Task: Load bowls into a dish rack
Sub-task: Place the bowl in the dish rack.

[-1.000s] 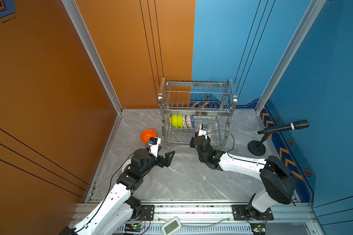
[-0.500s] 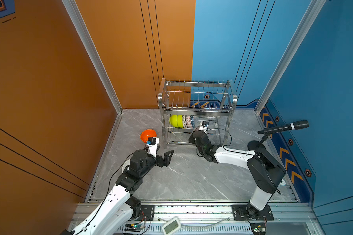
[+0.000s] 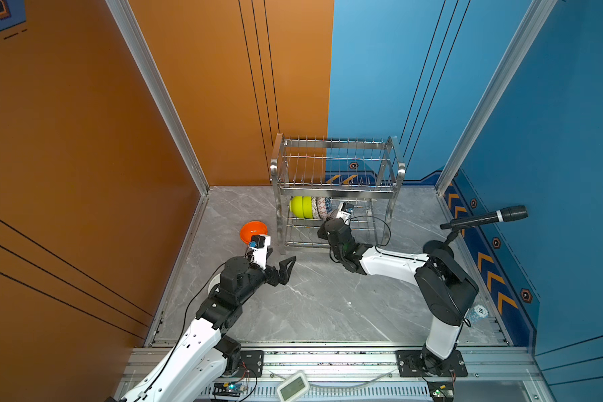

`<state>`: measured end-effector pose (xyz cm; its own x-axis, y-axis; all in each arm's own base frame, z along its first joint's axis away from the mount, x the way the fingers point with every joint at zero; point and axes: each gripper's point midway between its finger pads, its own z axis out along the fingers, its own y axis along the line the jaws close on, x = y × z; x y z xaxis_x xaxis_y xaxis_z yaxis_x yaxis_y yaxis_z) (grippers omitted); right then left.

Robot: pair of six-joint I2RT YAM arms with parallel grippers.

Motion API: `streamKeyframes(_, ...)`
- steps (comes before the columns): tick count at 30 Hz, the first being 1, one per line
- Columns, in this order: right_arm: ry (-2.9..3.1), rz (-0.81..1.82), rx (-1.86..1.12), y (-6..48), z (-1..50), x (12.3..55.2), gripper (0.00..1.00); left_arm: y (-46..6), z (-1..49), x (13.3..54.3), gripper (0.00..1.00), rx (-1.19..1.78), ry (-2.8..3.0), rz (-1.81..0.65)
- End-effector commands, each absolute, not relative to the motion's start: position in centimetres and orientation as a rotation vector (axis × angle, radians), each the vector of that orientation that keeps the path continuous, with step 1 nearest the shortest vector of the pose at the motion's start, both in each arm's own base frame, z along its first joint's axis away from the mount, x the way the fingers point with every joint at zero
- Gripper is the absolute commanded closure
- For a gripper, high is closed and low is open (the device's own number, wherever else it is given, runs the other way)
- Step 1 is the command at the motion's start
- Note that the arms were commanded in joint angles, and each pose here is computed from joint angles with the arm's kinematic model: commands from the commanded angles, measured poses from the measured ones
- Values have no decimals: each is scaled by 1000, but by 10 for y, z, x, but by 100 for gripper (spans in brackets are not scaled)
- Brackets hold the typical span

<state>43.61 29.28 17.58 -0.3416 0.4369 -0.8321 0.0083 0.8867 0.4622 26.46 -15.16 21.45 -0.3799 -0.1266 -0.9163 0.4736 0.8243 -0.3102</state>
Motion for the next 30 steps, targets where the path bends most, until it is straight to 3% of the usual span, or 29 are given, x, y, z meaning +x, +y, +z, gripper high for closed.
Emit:
streamKeyframes(1, 1755, 444, 420, 281, 205, 451, 100, -150, 217, 263, 2, 269, 1847, -655)
streamKeyframes(17, 1702, 605, 476, 268, 202, 503, 100, -153, 215, 263, 2, 297, 1859, -685)
streamKeyframes(30, 1619, 933, 400, 278, 207, 523, 100, -150, 216, 263, 2, 305, 1847, -671)
